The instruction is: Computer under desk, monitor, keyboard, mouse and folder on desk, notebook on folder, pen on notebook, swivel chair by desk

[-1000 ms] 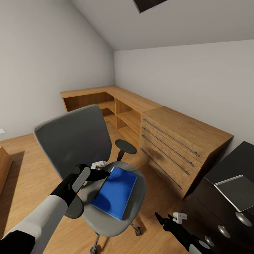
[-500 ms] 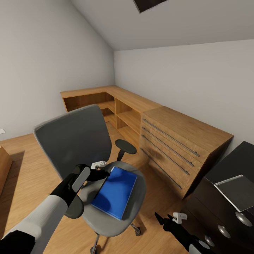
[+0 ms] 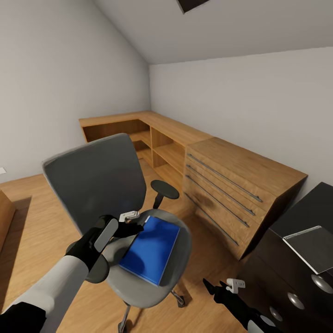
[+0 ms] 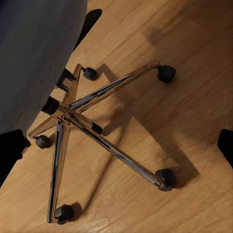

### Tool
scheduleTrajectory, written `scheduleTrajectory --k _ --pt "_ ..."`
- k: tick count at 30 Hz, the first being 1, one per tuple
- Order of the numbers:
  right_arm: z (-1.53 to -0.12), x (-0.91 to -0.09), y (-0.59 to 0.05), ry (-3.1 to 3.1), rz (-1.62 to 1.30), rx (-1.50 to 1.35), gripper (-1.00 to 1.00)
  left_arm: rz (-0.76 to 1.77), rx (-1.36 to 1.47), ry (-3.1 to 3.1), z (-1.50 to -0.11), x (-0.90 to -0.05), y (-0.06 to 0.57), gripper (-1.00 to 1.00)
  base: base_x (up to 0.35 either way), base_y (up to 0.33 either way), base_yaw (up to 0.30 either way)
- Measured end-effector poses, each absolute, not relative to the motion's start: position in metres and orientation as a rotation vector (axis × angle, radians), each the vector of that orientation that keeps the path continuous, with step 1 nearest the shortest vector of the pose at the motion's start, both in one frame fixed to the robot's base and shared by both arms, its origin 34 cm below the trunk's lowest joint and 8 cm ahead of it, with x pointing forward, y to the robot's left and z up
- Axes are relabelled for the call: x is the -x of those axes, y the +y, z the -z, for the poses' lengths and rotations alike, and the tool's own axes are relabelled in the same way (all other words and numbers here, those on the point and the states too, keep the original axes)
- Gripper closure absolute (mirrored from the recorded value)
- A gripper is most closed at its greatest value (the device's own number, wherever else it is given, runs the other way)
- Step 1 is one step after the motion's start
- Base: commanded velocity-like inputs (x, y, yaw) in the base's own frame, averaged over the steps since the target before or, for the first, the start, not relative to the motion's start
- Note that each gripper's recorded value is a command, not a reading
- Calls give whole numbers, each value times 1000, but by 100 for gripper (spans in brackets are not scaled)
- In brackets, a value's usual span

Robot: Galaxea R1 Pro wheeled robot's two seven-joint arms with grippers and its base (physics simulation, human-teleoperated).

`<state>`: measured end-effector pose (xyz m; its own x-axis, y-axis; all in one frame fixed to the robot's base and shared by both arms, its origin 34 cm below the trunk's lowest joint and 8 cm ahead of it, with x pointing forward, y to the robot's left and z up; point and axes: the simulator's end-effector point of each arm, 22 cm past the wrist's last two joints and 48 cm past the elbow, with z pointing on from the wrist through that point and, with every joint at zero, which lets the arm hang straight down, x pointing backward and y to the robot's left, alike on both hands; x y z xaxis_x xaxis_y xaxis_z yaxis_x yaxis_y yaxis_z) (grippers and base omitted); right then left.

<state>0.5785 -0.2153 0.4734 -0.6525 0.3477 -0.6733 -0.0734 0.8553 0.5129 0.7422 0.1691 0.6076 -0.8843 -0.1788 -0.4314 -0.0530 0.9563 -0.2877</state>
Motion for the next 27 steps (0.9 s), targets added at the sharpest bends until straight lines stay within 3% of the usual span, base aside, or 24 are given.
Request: scheduleTrajectory --k 27 --pt "-446 -572 -217 2205 -645 -199 -100 375 167 2639 -584 -739 169 -100 0 0 0"
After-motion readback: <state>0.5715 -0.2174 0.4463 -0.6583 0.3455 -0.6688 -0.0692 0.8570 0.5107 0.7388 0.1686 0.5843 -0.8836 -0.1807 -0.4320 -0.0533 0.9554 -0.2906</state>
